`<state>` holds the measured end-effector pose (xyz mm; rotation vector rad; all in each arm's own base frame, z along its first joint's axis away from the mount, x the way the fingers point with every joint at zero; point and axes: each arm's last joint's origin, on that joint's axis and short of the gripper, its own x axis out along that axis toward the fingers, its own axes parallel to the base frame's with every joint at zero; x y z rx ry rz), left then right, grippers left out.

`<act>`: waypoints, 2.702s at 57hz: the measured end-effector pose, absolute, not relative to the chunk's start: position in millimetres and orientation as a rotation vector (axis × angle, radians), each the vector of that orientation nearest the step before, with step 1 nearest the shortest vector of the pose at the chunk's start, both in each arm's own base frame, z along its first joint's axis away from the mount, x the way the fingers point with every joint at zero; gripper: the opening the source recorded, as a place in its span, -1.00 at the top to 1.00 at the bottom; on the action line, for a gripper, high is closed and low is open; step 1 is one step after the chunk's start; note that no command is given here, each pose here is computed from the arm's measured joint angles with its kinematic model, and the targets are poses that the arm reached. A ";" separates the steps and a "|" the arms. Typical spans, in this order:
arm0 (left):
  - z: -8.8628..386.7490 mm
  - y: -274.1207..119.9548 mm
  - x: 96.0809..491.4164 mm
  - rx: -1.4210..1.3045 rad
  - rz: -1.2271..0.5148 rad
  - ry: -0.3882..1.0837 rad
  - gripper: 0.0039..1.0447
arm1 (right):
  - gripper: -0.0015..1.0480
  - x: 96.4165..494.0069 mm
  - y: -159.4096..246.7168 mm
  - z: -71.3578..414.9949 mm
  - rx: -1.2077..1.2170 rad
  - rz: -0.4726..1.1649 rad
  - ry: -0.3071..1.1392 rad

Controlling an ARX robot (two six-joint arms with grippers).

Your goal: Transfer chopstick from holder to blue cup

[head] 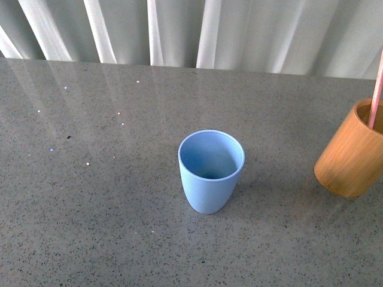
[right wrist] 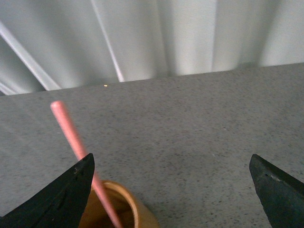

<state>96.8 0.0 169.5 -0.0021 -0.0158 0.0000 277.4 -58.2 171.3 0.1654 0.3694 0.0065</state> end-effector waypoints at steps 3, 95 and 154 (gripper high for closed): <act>169.5 0.0 96.8 -0.002 0.000 -0.016 -0.87 | -0.81 283.8 -60.4 165.0 0.169 0.002 0.390; 169.5 0.0 96.8 -0.002 0.000 -0.016 -0.87 | -0.05 331.5 -12.4 146.6 0.116 0.212 0.386; 169.5 0.0 96.8 -0.002 0.000 -0.016 -0.87 | 0.94 291.2 20.3 257.7 0.075 0.334 0.018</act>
